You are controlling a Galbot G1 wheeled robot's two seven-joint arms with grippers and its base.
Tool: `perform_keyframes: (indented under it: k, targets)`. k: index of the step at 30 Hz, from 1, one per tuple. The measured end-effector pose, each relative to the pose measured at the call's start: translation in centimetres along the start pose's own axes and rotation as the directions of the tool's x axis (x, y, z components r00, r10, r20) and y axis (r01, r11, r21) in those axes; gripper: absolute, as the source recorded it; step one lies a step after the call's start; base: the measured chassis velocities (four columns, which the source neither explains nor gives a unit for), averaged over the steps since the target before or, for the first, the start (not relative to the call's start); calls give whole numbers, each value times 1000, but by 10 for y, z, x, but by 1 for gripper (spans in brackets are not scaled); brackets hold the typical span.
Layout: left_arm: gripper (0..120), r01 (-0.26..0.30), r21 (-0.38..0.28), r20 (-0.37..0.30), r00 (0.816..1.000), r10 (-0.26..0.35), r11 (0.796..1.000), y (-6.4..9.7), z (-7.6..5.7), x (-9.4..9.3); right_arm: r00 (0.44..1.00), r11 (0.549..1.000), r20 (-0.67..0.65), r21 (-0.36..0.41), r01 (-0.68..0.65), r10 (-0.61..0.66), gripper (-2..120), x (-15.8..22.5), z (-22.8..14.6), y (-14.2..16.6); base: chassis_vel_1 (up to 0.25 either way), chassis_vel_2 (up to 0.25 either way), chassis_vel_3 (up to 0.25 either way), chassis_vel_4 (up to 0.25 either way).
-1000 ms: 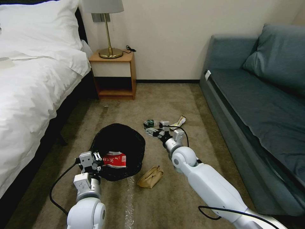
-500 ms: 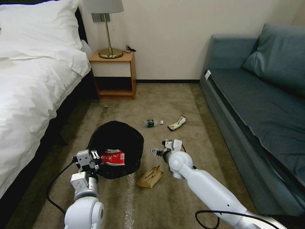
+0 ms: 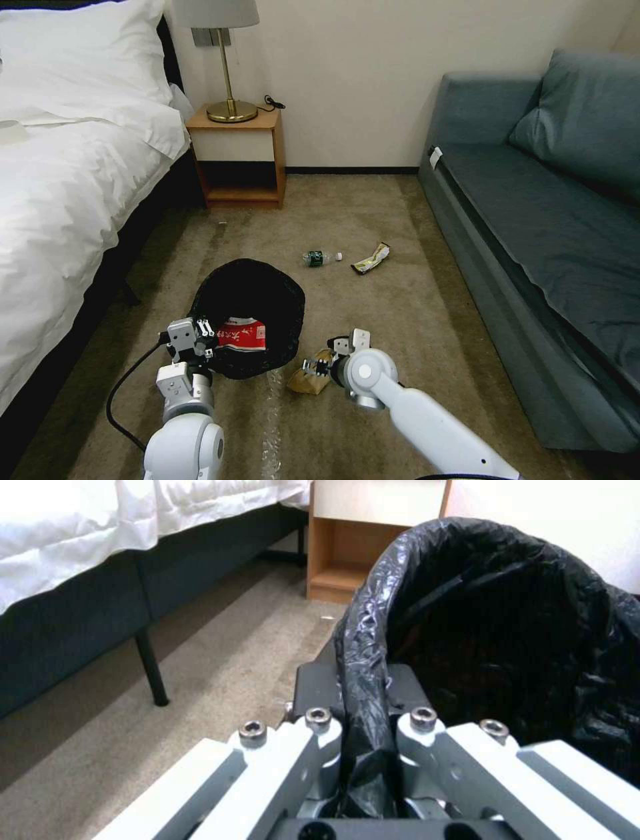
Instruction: Pick up the trash bin, then pick up the garbage on the floor and place it into the trash bin.
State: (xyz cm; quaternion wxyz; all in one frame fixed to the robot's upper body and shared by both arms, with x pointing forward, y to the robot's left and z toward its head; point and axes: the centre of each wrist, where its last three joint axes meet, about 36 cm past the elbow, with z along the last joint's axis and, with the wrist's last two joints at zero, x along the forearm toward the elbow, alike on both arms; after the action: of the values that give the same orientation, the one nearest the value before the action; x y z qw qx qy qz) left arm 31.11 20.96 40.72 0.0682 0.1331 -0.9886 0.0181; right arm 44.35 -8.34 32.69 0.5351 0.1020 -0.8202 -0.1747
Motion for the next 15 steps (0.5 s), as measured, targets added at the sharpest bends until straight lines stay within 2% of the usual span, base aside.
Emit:
perform_keyframes:
  k: [15]
  targets:
    - [4, -2, -15, -6, 1000, 1, 1000, -1, 3, 2, 997, 1000, 73, -16, 4, -3, 100, -32, -7, -12, 0, 0, 0, 0]
